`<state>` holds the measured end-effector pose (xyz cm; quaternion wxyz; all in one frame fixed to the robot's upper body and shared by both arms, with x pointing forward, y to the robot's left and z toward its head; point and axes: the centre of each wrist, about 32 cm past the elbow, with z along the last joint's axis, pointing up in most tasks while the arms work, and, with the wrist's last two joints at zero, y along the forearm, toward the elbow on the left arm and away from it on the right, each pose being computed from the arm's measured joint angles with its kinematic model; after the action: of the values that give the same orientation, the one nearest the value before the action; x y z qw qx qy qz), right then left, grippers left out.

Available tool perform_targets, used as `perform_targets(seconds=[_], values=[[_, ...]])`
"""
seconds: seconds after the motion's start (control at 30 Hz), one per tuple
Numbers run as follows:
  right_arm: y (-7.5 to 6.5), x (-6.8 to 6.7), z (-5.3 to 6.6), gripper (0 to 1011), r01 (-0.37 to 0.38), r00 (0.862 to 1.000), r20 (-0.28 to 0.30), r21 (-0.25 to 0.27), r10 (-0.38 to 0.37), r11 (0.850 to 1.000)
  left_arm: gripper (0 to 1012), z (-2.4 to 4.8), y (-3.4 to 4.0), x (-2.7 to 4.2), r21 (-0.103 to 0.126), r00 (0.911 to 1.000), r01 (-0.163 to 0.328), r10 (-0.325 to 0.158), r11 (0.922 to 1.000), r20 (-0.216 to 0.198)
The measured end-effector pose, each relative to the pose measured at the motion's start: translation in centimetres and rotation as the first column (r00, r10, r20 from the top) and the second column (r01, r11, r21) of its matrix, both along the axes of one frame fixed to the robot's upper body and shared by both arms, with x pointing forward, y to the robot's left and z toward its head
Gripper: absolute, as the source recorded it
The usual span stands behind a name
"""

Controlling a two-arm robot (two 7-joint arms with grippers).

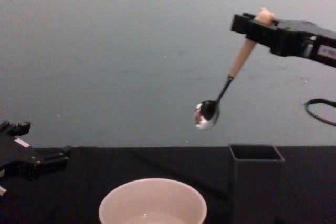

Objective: Pick up the stirring spoon with one hand, stir inside the cup, then place it back in its original position.

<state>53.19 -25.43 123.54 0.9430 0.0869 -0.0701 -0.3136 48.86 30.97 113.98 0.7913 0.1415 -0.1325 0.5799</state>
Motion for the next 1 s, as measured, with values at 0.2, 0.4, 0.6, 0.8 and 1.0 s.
perform_targets(seconds=[0.2, 0.4, 0.6, 0.8, 1.0], values=[[1.3, 0.7, -0.5, 213, -0.065, 0.998, 0.000, -0.035, 0.065, 0.997, 1001, 0.00, 0.00, 0.00, 0.000, 1.0000, 0.000, 0.000, 1.0000, 0.000], [2.7, 1.2, -1.5, 213, -0.135, 0.991, -0.010, -0.084, 0.135, 0.987, 1001, 0.00, 0.00, 0.00, 0.000, 1.0000, 0.000, 0.000, 1.0000, 0.000], [3.6, 1.6, -2.6, 213, -0.184, 0.983, -0.013, -0.148, 0.184, 0.972, 1002, 0.00, 0.00, 0.00, 0.000, 1.0000, 0.000, 0.000, 1.0000, 0.000], [4.4, 2.0, -3.6, 213, -0.199, 0.979, -0.006, -0.211, 0.202, 0.957, 1001, 0.00, 0.00, 0.00, 0.000, 1.0000, 0.000, 0.000, 1.0000, 0.000], [5.1, 2.4, -4.5, 213, -0.207, 0.977, -0.013, -0.263, 0.211, 0.942, 1001, 0.00, 0.00, 0.00, 0.000, 1.0000, 0.000, 0.000, 1.0000, 0.000]])
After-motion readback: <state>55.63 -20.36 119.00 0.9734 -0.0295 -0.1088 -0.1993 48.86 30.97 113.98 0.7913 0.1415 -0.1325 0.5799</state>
